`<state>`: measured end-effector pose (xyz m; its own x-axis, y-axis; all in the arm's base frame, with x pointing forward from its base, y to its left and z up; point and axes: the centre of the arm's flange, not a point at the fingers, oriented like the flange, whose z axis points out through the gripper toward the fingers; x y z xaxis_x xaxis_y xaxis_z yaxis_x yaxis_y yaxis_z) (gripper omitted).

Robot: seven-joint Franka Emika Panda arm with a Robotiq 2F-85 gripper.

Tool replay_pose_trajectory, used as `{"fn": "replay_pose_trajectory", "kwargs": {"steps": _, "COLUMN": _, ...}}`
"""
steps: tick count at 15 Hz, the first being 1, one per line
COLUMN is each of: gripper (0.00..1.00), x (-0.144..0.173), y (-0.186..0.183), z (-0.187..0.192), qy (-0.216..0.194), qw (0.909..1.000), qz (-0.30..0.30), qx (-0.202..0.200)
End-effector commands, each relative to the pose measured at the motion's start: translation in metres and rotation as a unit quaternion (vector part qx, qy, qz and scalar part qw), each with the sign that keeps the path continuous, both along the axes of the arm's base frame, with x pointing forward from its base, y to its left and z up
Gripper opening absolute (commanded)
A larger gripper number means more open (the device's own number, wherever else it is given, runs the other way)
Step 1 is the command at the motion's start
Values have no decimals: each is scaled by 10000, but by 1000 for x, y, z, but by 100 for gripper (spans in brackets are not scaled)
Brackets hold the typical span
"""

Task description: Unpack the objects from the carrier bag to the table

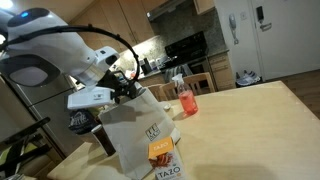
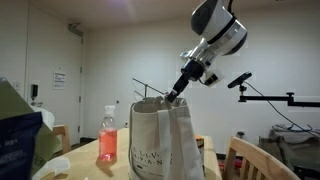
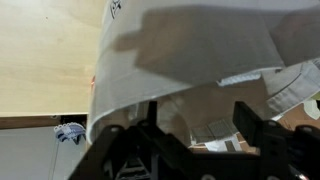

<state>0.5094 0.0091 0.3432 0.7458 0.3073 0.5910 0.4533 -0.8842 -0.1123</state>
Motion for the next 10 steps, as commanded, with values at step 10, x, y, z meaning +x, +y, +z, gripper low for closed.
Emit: {"fn": "replay_pose_trajectory", "kwargs": {"steps": 10, "gripper": 100, "x": 31, "y": 13, "z": -38, "qy": 902, "qw": 9950, "qz": 165, "qx": -387}}
